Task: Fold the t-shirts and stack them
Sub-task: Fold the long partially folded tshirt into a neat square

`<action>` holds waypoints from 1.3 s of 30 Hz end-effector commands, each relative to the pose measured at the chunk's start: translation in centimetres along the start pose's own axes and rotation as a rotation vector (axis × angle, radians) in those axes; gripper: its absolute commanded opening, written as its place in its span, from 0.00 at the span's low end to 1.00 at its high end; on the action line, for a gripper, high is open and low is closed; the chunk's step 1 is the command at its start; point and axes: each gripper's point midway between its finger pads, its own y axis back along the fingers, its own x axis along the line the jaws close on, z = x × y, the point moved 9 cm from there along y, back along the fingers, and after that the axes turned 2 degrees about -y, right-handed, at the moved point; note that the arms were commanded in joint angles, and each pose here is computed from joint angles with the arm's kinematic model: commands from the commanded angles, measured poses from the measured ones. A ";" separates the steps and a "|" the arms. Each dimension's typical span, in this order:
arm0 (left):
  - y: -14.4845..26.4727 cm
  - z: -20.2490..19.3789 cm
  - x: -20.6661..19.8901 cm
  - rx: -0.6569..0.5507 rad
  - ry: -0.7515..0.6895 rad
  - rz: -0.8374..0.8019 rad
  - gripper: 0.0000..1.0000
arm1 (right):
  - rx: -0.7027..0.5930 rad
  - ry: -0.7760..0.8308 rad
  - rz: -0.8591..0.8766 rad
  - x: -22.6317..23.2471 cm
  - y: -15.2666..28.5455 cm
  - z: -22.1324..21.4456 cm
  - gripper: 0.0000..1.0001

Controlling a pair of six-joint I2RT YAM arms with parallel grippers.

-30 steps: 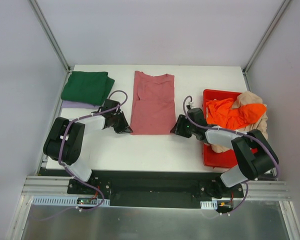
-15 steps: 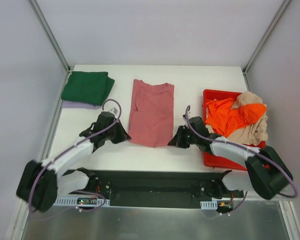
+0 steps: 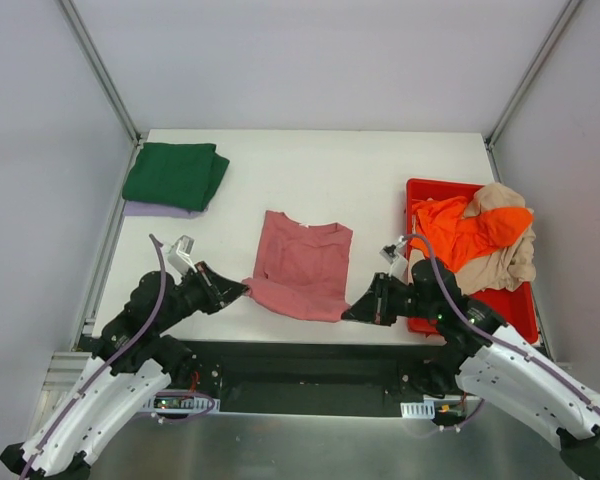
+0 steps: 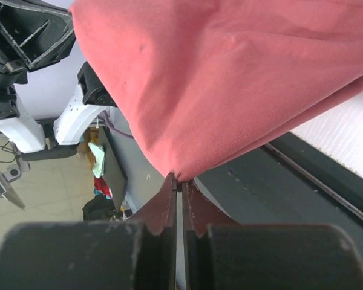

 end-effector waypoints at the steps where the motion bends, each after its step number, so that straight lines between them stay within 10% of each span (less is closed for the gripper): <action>1: 0.7 0.4 -1.0 0.008 0.008 0.002 0.00 | 0.021 -0.051 0.047 1.4 1.1 -0.4 0.01; 39: -13.6 13.7 -1.7 -0.149 -0.164 0.544 0.00 | -0.182 0.048 -0.158 -0.7 -2.1 16.0 0.01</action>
